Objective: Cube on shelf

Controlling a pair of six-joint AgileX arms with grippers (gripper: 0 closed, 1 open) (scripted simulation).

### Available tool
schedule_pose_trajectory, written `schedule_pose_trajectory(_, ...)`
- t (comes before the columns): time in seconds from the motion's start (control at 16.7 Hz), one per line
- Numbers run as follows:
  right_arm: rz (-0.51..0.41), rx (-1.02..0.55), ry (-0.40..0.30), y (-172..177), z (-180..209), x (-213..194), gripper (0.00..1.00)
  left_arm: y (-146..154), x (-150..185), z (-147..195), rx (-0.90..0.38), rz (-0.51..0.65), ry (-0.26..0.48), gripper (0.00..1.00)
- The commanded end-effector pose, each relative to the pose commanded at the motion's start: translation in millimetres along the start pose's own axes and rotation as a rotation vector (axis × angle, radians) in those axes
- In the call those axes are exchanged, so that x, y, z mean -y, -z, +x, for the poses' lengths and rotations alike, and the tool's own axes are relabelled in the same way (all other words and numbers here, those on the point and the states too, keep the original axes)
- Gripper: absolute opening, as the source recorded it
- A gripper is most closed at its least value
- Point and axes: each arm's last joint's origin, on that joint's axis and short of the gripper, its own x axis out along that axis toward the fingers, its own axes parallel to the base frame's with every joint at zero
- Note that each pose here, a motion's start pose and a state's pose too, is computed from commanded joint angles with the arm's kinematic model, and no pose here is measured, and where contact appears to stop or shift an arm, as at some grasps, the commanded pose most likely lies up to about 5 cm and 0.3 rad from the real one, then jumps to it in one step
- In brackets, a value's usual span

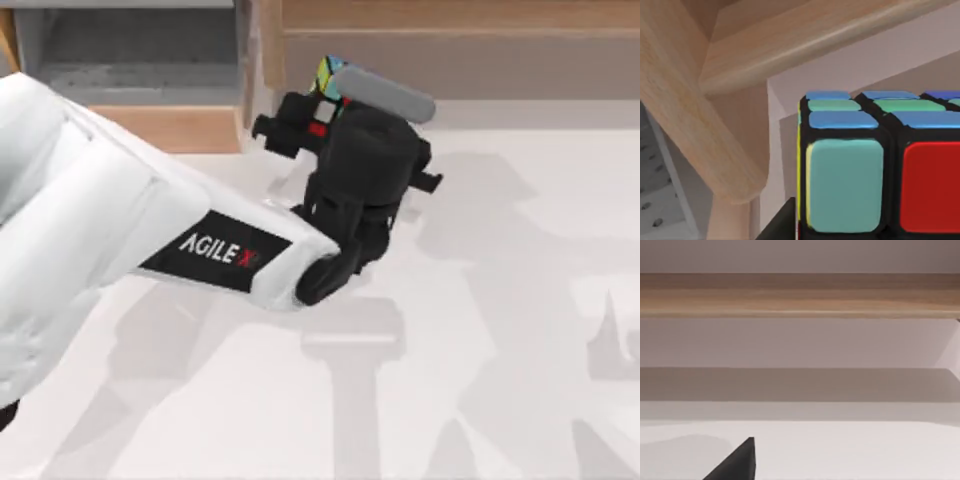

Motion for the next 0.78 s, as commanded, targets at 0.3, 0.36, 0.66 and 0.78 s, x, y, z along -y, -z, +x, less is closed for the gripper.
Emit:
schedule_pose_trajectory(0.3, 0.0, 0.0, 0.0, 0, 0, 0, 1.0, -20, 18, 3, 0.263, -0.234, -0.052, 0.0)
schedule_pose_trajectory(0.36, 0.0, 0.0, 0.0, 0, 0, 0, 1.0, -23, 19, 4, 0.305, -0.274, -0.062, 0.0)
schedule_pose_trajectory(0.66, 0.0, 0.0, 0.0, 0, 0, 0, 1.0, -31, 19, 9, 0.412, -0.378, -0.094, 0.0)
schedule_pose_trajectory(0.78, 0.0, 0.0, 0.0, 0, 0, 0, 1.0, -31, 19, 9, 0.412, -0.378, -0.094, 0.0)
